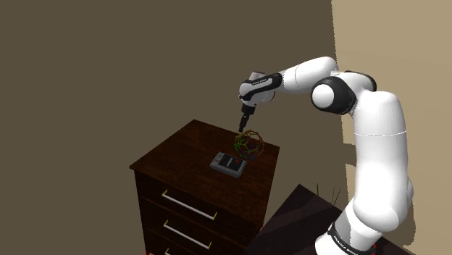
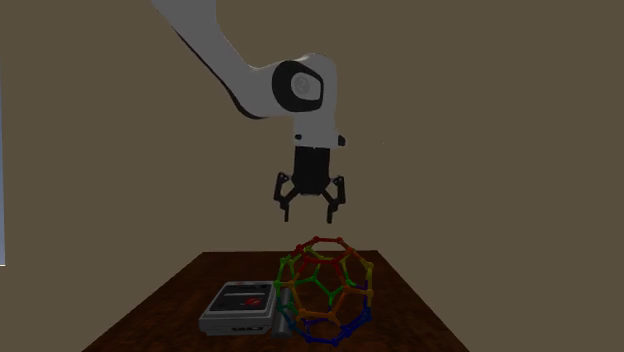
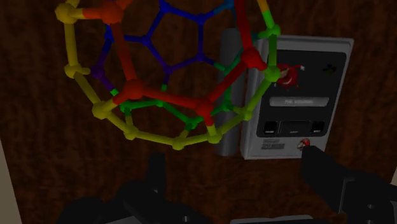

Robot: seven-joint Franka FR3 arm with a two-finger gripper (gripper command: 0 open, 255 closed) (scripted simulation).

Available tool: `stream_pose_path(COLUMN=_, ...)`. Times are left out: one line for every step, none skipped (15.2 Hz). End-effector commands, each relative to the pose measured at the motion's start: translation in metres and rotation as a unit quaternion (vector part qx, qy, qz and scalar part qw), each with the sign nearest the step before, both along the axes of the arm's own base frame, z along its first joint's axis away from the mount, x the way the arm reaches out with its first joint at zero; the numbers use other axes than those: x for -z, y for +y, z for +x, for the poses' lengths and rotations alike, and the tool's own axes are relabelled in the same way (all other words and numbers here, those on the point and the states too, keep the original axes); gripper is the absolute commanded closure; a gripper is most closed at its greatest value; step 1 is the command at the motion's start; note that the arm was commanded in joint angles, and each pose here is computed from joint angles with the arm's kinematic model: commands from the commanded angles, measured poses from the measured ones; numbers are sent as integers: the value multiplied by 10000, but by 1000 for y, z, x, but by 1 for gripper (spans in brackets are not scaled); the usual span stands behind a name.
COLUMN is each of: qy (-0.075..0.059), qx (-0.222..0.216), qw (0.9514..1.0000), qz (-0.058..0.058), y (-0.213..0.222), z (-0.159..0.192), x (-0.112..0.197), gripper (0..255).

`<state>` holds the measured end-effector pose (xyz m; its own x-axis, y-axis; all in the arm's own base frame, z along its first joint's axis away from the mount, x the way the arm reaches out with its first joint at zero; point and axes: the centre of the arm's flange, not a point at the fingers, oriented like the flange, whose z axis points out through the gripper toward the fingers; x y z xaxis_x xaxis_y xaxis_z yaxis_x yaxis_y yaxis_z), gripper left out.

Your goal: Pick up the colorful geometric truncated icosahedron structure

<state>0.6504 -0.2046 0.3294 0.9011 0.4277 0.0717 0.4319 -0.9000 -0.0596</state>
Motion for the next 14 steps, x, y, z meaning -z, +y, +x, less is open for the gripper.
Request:
stream_pose_path(qy=-9, qx=-20, qw=10000, qz=9, y=-3, z=6, x=10, gripper=0)
stream_pose_path(qy=-9, qx=-20, qw=10000, qz=9, y=-3, z=6, x=15, gripper=0)
stream_pose_path(qy=-9, qx=-20, qw=10000, qz=9, y=-3, z=6, x=21, gripper=0)
stream_pose_path(qy=-9, qx=-20, qw=10000, qz=9, y=-3, z=6, x=26, gripper=0)
stream_pose_path(qy=-9, qx=-20, qw=10000, qz=9, y=-3, z=6, x=31, gripper=0)
stream_pose_path(qy=-9, qx=-20, qw=10000, qz=9, y=-3, z=6, x=37, gripper=0)
stream_pose_path(qy=-9, qx=-20, qw=10000, qz=9, y=-3, z=6, x=45, gripper=0)
stream_pose_path(qy=-9, qx=-20, qw=10000, qz=9, y=-3, z=6, x=45, gripper=0)
stream_pose_path(qy=-9, qx=-20, qw=10000, qz=9, y=-3, z=6, x=45, gripper=0)
stream_pose_path(qy=-9, qx=-20, qw=10000, qz=9, y=-2, z=6, x=44, gripper=255)
stream_pose_path(qy=-9, qx=-20, qw=10000, qz=9, y=-2, z=6, x=45, gripper=255)
stream_pose_path(qy=-9, qx=-20, qw=10000, qz=9, y=-2, z=6, x=45, gripper=255)
stream_pose_path(qy=-9, qx=-20, qw=10000, qz=9, y=-2, z=6, x=45, gripper=255)
stream_pose_path(qy=-9, qx=-20, qw=10000, qz=9, y=-2, z=6, x=45, gripper=255)
